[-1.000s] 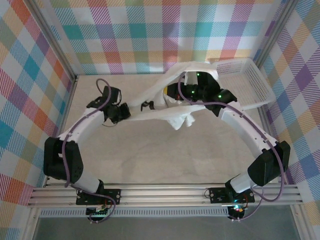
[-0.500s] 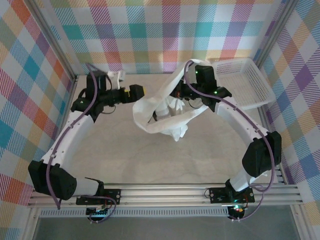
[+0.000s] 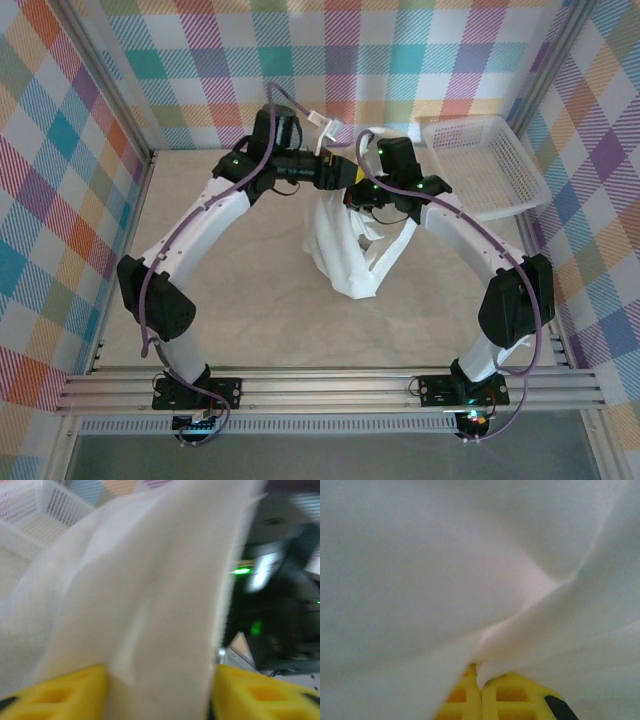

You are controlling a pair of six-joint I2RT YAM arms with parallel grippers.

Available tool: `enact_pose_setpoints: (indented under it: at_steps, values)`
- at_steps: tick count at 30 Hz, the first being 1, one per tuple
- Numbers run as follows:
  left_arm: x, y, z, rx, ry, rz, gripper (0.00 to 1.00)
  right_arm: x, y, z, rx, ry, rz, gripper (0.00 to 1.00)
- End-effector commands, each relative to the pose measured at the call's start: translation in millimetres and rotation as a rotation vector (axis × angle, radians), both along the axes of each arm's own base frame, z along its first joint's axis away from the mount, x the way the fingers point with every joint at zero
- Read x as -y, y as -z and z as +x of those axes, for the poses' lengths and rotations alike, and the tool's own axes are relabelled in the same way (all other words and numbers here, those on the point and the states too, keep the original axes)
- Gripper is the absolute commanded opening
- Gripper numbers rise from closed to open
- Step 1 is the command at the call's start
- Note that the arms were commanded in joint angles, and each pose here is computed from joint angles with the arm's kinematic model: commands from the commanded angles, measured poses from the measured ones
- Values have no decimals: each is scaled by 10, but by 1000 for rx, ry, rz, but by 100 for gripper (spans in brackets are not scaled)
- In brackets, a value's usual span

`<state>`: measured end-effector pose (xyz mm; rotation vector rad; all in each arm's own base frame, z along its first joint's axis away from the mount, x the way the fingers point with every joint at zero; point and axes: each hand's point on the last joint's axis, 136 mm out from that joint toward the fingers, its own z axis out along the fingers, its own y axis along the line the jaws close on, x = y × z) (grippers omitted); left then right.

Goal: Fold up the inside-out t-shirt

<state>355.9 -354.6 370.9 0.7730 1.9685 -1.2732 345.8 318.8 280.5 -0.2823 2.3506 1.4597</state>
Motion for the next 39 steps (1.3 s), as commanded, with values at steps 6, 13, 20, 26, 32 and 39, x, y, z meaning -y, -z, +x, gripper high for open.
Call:
enact_pose_setpoints:
  at_steps: [6, 13, 20, 26, 32, 39]
  values:
    - [-369, -345, 269, 107, -311, -34, 0, -42, -65, -171, 26, -84, 18, 0]
    - [-1068, -384, 757, 14, -651, -14, 0, -73, 150, -612, -8, -249, 31, 0]
    - [-1320, 511, 1160, -128, -769, 233, 0, -133, -365, -1101, 133, -427, 164, 0]
    - [-1632, 1568, 1048, -340, -841, 328, 0, 413, -955, -403, 544, 121, -114, 0]
    - [-2495, 2511, 749, -537, -1003, 478, 0, 662, -1570, -492, 745, 197, -55, 0]
    - [-2662, 2334, 496, -519, -962, 376, 64, 732, -1524, -450, 669, 224, 30, 0]
